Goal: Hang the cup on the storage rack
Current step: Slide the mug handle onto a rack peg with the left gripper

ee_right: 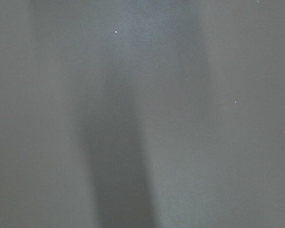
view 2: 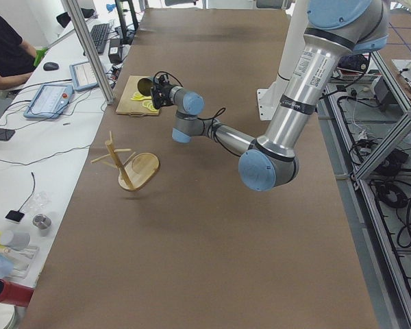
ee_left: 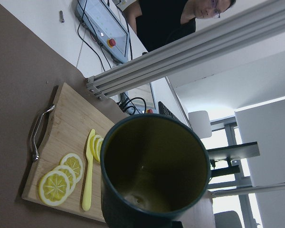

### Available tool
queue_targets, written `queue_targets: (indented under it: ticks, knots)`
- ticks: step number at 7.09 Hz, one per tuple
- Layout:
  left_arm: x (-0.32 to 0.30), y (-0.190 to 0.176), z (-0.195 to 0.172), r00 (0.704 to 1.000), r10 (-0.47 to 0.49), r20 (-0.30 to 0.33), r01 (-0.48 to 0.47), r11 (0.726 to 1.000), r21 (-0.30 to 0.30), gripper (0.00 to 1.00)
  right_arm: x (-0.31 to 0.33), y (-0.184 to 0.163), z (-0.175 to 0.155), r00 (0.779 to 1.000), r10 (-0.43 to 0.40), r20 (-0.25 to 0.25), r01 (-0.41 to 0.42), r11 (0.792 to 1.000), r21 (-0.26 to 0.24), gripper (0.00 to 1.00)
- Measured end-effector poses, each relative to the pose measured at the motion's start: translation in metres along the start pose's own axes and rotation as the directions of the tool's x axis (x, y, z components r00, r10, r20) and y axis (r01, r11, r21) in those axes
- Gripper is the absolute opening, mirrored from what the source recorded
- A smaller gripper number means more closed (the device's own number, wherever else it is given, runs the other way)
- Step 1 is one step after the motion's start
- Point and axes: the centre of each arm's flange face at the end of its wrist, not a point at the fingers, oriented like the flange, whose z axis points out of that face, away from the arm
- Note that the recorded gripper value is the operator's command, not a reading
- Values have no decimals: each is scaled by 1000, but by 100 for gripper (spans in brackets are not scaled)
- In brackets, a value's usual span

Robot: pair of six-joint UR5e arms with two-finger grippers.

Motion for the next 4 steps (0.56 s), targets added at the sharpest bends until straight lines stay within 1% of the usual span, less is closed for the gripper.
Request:
queue_targets:
  ticks: [1,2,3,4]
  knots:
    - [-20,-12,-28,993,-83,-79,83,997,-3,0,-4,3,-4,1000,-5,1,5,1000,8,100]
    - [-33,-20,-52,978,-157,-141,158,987,-3,0,-7,6,-7,1000,-8,2,8,1000,14,100]
    - [-40,-26,-72,953,-234,-191,237,972,-6,0,-10,7,-10,1000,-11,2,11,1000,19,100]
    - [-44,-31,-85,924,-302,-233,308,951,-12,0,-12,7,-11,1000,-13,3,13,1000,22,100]
